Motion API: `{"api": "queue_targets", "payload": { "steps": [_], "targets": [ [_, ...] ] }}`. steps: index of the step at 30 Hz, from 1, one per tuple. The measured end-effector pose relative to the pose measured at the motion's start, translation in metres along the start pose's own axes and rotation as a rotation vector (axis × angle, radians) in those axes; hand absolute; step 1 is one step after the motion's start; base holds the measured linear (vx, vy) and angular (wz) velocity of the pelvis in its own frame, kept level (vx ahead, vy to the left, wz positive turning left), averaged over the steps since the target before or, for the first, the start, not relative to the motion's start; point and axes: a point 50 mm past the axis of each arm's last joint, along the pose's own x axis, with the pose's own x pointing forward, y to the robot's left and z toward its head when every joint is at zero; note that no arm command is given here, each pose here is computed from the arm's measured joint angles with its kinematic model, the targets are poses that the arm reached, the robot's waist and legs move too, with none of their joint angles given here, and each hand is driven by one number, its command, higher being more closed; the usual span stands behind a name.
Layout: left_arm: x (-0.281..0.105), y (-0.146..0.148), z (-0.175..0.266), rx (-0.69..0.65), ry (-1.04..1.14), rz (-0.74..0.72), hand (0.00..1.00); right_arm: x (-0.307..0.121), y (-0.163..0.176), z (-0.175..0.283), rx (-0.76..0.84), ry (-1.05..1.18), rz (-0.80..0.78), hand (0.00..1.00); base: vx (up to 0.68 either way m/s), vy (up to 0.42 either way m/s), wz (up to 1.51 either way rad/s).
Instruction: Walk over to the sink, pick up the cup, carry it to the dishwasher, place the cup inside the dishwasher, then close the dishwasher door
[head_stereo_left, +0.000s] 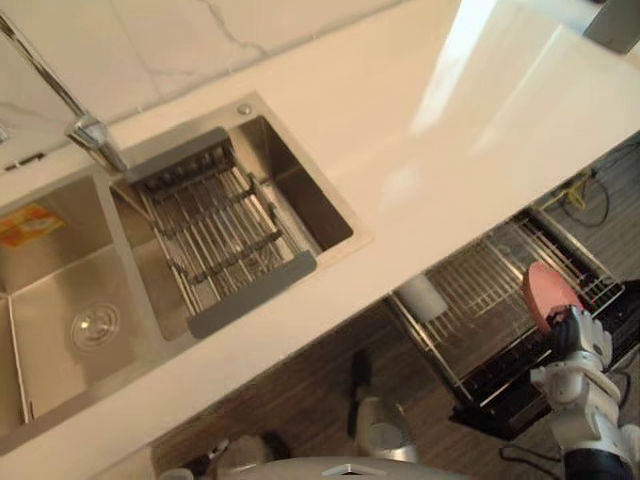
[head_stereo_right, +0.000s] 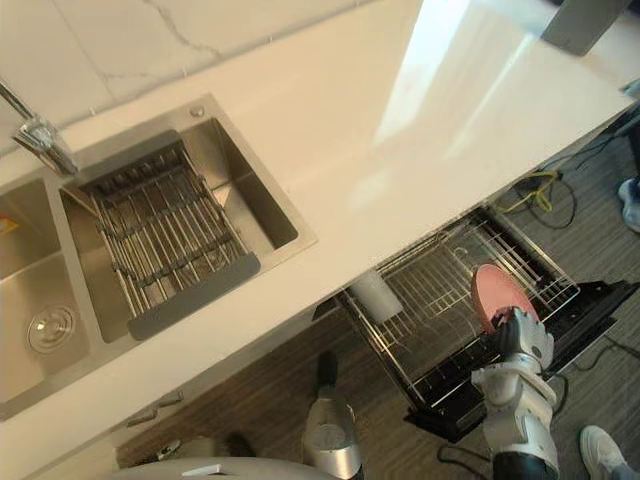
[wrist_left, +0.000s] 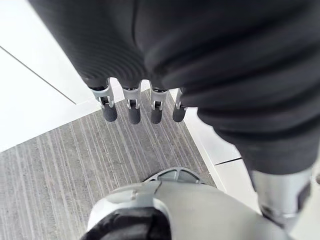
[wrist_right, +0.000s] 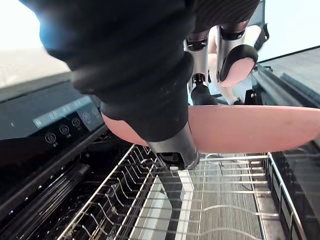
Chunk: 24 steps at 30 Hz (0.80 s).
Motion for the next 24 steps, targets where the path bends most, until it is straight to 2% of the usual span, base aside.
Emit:
{"api": "queue_targets", "payload": {
  "steps": [7,16,17,20,24],
  "targets": [
    [0.000,-0.003,0.009,-0.002,-0.026,-0.032,0.00,0.030,-0.023,0.025,-0.002,-0.065,-0.055,1.00,-0.07,0.009,0.02],
    [0.002,-0.008,0.008,0.030,-0.022,-0.077,0.00,0.050,-0.012,0.018,0.018,0.047,0.040,1.00,-0.09,0.002,0.05],
    [0.002,-0.008,0.008,0.031,-0.021,-0.077,0.00,0.050,-0.011,0.015,0.022,0.070,0.049,0.00,-0.06,0.004,0.09],
    [0.003,-0.008,0.004,0.036,-0.004,-0.075,0.00,0.049,-0.005,0.000,0.053,0.173,0.090,0.00,-0.05,0.006,0.09],
    [0.003,-0.009,0.003,0.034,-0.006,-0.096,0.00,0.045,0.001,-0.012,0.180,0.282,0.110,0.00,-0.02,0.002,0.05]
  ]
}}
